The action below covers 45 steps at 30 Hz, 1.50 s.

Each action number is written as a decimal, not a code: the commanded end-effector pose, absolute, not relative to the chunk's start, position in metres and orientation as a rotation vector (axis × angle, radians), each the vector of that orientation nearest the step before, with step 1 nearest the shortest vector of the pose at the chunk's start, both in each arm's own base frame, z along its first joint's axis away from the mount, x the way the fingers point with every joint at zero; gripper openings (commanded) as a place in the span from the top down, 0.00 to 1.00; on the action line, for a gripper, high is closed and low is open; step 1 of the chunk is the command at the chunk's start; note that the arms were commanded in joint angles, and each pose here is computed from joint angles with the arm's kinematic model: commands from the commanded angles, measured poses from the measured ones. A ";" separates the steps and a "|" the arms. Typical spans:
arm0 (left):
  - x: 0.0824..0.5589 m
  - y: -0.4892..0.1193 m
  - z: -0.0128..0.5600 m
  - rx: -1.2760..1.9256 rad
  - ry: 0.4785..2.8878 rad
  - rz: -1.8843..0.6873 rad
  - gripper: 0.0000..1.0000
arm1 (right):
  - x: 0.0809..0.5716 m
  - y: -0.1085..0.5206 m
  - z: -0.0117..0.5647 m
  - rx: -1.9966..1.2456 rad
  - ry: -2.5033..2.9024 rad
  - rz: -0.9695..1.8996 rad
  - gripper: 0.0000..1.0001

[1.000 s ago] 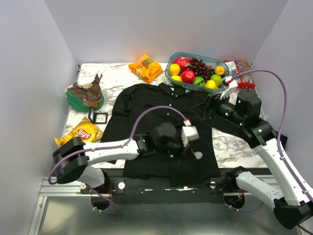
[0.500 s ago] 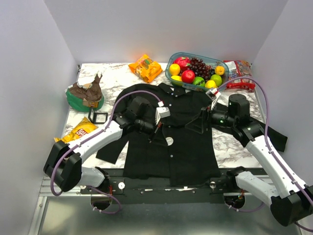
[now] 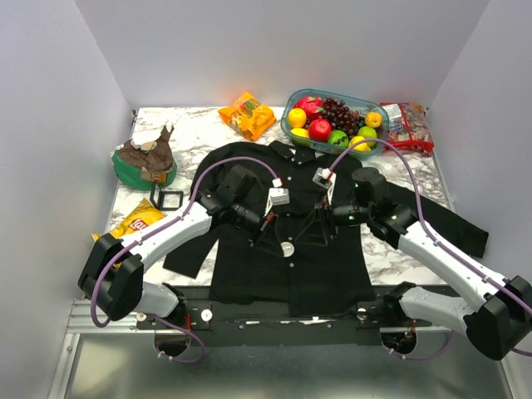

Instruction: Pin the brooch onto the clothing

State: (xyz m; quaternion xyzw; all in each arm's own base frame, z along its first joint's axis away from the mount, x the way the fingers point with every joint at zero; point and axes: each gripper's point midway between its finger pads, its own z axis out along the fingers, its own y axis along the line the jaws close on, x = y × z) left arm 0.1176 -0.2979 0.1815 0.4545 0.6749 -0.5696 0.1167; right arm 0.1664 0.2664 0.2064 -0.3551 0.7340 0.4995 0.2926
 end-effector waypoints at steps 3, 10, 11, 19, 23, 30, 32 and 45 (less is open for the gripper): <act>0.111 -0.295 0.187 1.344 1.938 -1.717 1.00 | 0.160 0.281 0.205 -0.977 1.893 1.393 0.27; 0.112 -0.295 0.185 1.337 1.945 -1.710 1.00 | 0.156 0.293 0.203 -1.000 1.874 1.434 0.31; 0.112 -0.295 0.185 1.335 1.947 -1.709 1.00 | 0.154 0.295 0.203 -1.004 1.872 1.444 0.31; 0.113 -0.295 0.185 1.333 1.947 -1.699 1.00 | 0.148 0.305 0.195 -1.028 1.879 1.476 0.44; 0.114 -0.296 0.184 1.331 1.949 -1.687 1.00 | 0.146 0.305 0.192 -1.033 1.887 1.478 0.47; 0.114 -0.295 0.186 1.333 1.940 -1.682 1.00 | 0.144 0.306 0.187 -1.044 1.899 1.488 0.71; 0.115 -0.295 0.186 1.331 1.939 -1.667 1.00 | 0.144 0.306 0.187 -1.044 1.900 1.488 0.81; 0.145 -0.284 0.205 1.198 1.872 -1.485 0.08 | 0.169 0.295 0.195 -0.795 1.934 1.310 0.99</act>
